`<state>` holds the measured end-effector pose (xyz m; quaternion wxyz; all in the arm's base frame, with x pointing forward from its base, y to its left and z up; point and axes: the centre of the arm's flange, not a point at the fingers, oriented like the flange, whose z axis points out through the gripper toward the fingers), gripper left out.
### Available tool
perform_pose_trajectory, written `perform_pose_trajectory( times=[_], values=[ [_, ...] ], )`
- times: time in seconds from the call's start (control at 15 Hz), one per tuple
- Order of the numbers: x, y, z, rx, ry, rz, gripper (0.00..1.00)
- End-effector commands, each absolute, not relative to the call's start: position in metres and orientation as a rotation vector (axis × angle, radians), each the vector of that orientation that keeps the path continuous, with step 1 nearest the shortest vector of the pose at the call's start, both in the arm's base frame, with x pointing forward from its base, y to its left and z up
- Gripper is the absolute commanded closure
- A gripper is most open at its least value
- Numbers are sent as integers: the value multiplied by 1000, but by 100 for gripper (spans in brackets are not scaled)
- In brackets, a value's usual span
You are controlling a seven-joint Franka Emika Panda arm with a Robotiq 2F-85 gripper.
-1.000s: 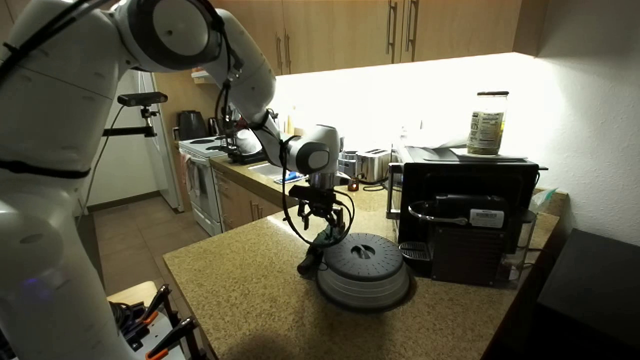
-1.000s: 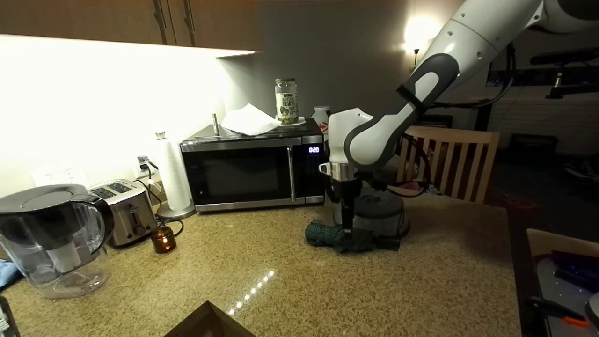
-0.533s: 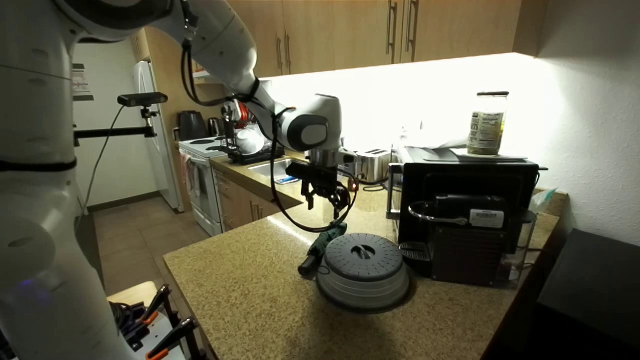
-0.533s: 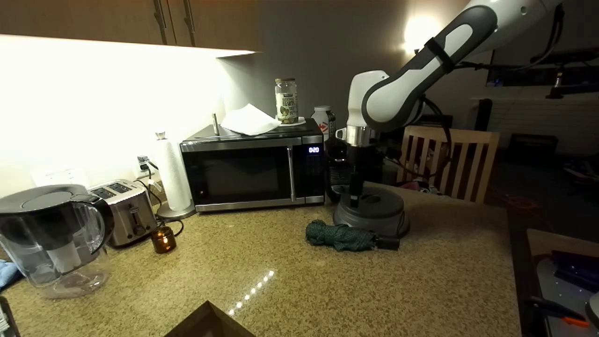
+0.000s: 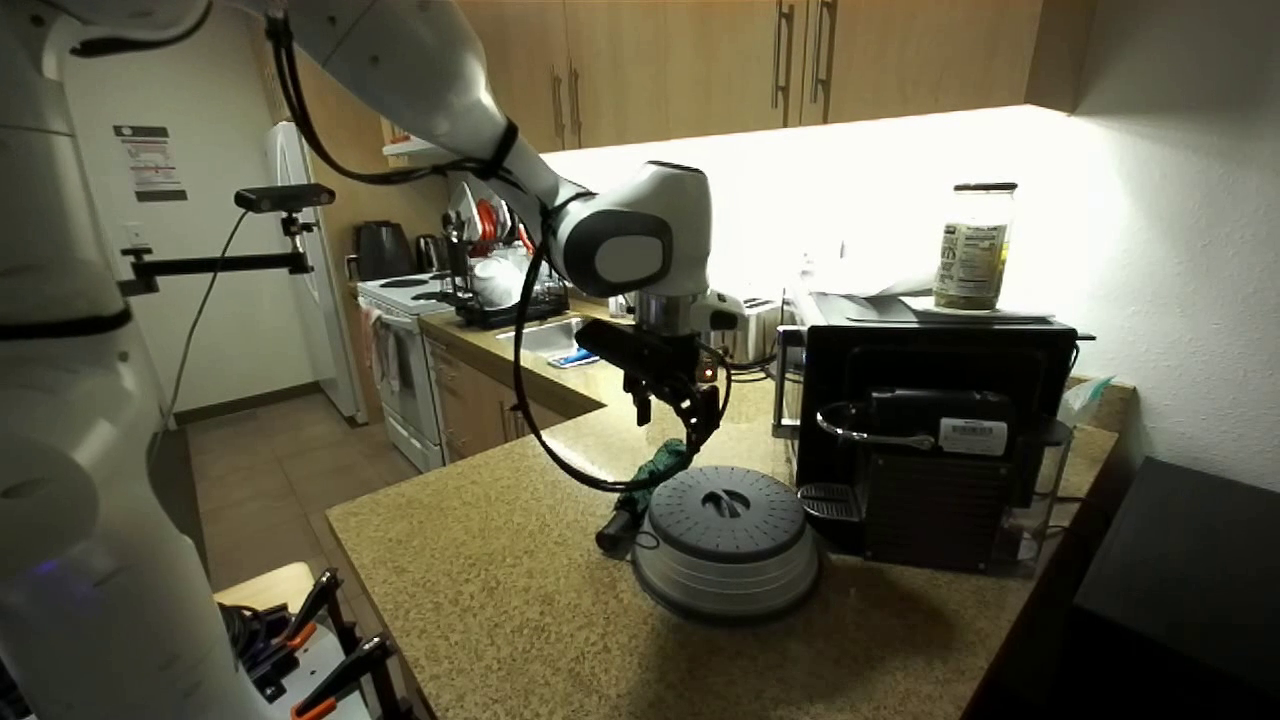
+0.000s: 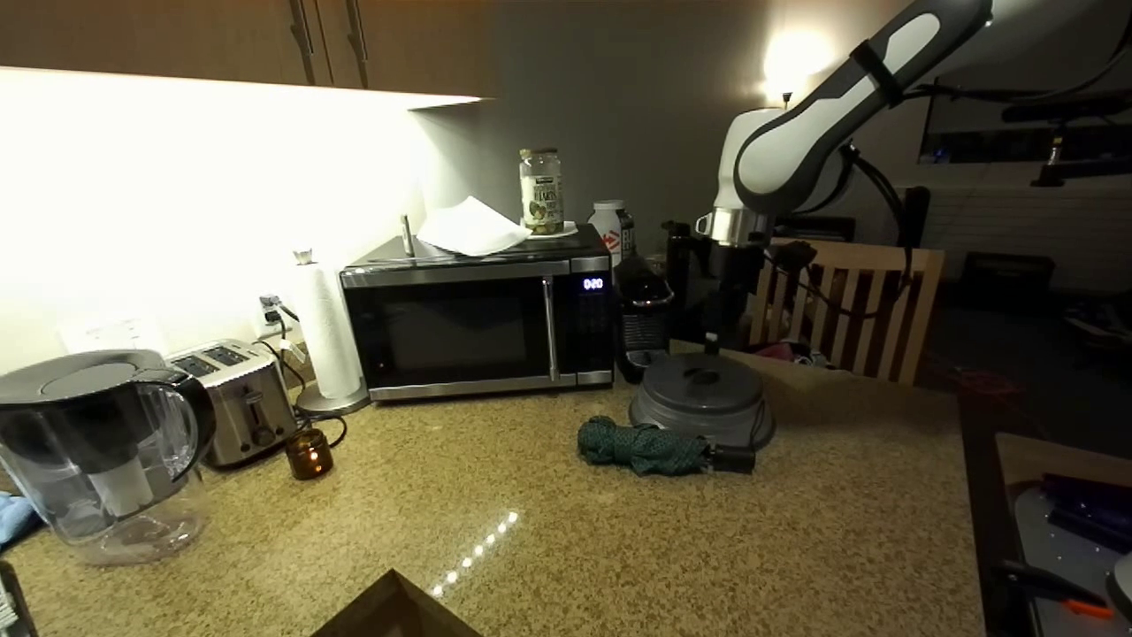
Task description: Take the umbrella and put it on the counter
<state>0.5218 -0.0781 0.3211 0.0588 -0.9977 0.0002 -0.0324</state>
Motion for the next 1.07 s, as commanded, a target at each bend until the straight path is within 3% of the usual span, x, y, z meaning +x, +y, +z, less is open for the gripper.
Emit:
perform_pose_trajectory(
  times=[0.0, 1.0],
  values=[
    [492, -100, 343, -3014, 164, -134, 0],
    [474, -98, 402, -2977, 342, -88, 0]
  ],
)
